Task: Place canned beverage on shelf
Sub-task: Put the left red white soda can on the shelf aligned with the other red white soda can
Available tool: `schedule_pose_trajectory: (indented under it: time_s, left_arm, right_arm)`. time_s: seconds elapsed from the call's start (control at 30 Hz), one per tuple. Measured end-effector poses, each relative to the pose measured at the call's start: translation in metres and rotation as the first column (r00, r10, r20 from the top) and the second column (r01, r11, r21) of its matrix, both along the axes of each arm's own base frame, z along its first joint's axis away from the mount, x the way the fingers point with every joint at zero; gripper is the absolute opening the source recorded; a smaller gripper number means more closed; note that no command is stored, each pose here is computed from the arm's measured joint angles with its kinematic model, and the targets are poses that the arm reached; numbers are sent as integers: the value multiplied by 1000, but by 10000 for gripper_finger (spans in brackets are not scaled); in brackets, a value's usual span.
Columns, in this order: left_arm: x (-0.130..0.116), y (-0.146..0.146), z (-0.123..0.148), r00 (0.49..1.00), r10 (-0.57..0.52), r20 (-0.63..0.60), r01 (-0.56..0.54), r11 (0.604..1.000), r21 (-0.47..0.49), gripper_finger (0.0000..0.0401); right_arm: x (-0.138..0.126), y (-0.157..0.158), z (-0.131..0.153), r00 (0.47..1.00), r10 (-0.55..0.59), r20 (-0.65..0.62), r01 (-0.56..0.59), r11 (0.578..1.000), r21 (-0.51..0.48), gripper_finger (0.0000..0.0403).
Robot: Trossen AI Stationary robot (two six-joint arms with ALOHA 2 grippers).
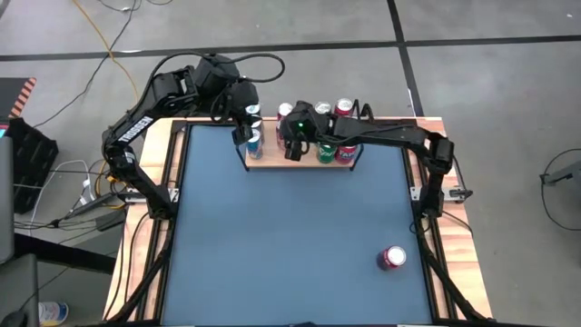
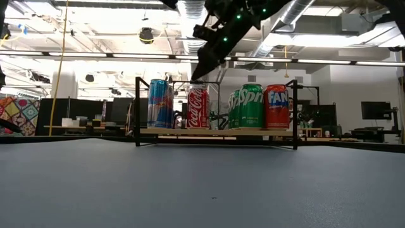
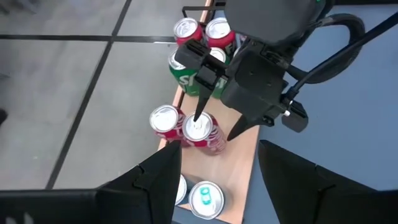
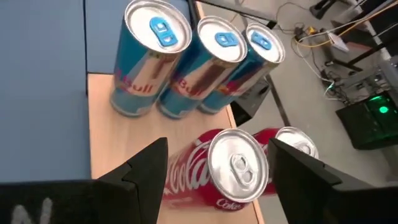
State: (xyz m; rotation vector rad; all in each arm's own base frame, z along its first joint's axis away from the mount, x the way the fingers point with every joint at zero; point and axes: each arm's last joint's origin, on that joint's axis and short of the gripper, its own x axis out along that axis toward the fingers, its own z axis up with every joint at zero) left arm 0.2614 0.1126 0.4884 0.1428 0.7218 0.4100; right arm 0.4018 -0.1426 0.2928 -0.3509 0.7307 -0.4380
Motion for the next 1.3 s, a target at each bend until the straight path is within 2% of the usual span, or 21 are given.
schedule_pose_trajectory:
  time_s: [0.43,0.67,1.13,1.3]
  left_arm:
    - [0,0,0,1000,-14,-11,14,1000,16,197]
    - [0,0,0,1000,-15,-12,15,1000,16,197]
    - [0,0,-1,1000,-12,-21,12,1000,7,197]
    - [-1,0,-2,999,-12,-29,12,1000,3,197]
  right_arm:
    - [-6,-16,-4,998,-65,-22,65,998,-10,260]
    - [-5,-16,-4,999,-39,-14,39,999,9,260]
    - [-11,-22,-8,995,-65,-71,66,998,20,260]
    - [-9,-19,-7,997,-57,-55,57,998,13,260]
